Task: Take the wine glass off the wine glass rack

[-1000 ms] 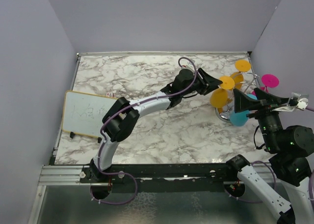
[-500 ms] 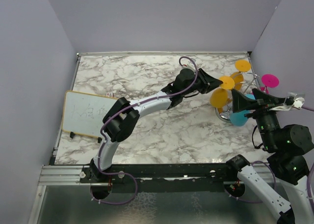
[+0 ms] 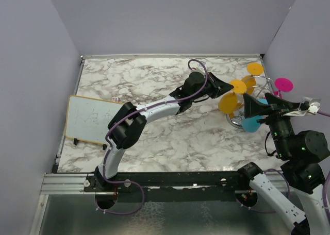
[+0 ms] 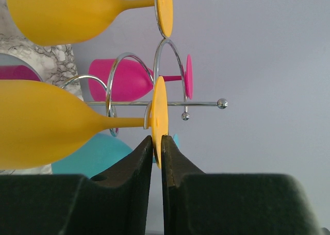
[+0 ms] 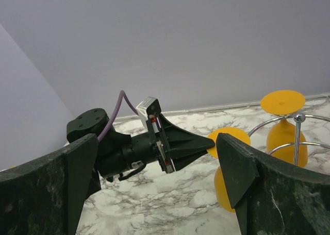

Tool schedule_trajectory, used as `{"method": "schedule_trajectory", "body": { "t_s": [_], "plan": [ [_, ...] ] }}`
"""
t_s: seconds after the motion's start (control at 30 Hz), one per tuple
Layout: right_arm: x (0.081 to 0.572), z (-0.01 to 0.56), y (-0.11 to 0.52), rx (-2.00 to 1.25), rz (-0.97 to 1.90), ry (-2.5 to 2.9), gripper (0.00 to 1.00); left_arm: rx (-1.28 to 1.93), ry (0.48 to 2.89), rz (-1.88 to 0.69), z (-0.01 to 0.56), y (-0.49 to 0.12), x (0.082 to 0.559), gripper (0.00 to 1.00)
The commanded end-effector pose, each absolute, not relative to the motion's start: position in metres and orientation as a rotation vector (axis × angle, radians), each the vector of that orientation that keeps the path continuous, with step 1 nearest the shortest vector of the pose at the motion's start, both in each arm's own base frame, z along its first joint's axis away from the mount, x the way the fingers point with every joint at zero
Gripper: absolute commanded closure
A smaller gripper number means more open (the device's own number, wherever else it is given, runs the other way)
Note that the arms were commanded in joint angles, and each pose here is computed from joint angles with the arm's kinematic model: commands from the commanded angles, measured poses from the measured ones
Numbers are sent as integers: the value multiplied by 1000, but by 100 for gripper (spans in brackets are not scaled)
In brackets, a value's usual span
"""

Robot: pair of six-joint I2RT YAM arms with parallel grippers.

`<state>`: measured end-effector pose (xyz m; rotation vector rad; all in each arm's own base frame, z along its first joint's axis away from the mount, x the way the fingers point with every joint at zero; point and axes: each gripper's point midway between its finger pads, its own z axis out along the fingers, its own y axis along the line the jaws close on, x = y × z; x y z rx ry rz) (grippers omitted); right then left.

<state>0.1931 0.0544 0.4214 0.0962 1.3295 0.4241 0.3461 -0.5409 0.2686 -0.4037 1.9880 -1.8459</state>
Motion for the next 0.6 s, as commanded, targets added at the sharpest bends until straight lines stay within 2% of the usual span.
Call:
{"method": "schedule_trajectory", "body": {
  "t_s": [0.0, 0.23, 0.57],
  "plan": [
    [192, 426, 53, 115, 436, 1314, 0, -402, 1911, -1895, 304, -535, 339, 89],
    [191, 427, 53, 116, 439, 1313, 0, -399, 1895, -1912, 314, -533, 336, 93],
    [190, 430, 55, 109, 452, 1311, 0, -400, 1874, -1911, 326, -523, 331, 94]
  ]
}}
